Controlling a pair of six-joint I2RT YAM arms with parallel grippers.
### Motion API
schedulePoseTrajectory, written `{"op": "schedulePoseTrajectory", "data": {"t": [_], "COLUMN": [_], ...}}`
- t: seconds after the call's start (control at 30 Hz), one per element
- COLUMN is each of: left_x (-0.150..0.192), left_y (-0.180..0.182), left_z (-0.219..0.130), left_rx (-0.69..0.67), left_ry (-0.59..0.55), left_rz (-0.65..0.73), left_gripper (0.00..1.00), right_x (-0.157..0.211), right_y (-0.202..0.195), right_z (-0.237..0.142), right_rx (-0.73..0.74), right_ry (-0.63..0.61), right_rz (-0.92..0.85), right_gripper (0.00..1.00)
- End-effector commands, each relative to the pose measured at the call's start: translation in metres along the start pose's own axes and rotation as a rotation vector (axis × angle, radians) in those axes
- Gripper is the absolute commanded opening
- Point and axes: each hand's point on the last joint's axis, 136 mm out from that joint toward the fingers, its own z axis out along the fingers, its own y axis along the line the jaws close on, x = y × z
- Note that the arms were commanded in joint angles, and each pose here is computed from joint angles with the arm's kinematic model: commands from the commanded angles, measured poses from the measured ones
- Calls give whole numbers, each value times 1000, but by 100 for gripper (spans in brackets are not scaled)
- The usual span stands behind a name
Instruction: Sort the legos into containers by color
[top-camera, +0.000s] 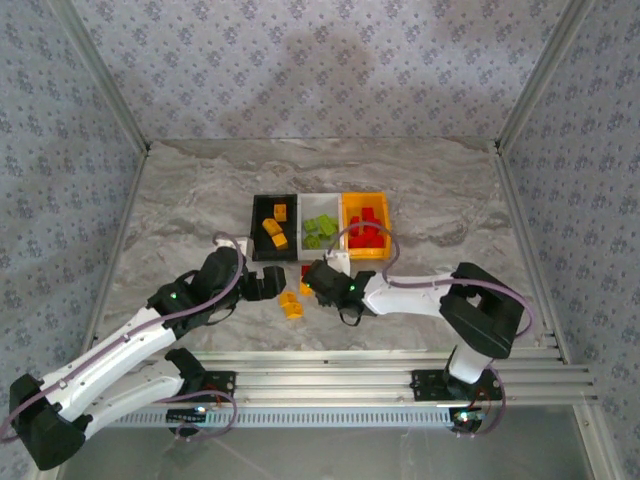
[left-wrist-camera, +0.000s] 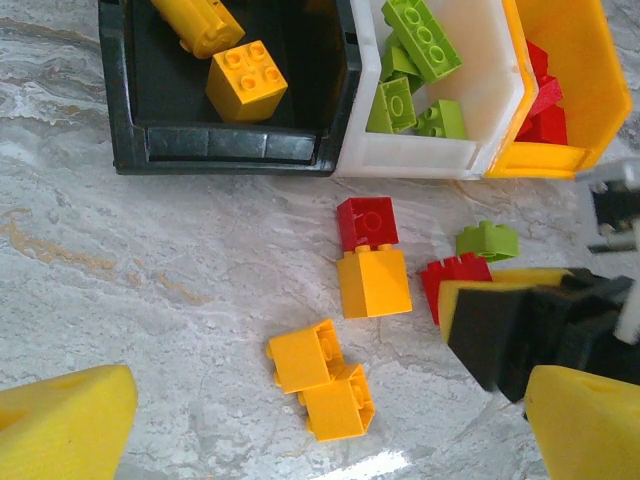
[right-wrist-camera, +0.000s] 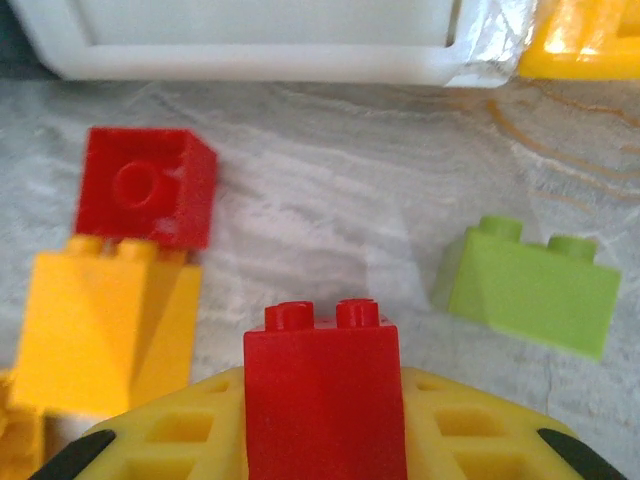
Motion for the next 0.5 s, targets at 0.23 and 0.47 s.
{"op": "schedulePoseTrajectory", "data": {"t": [0.23,0.47], "left_x": [9,17], "left_y": [14,16], "left_z": [1,5], "left_rx": [-36,-30], "left_ry": [10,27], "left_rz": [-2,-9], "left_gripper": [100,99], "right_x": [-38,-112], "right_y": [-29,-87], "right_z": [-80,-59], "right_rx": [-35,31], "right_ry": [-123,-129], "right_rz": [8,158], "right_gripper": [26,26]}}
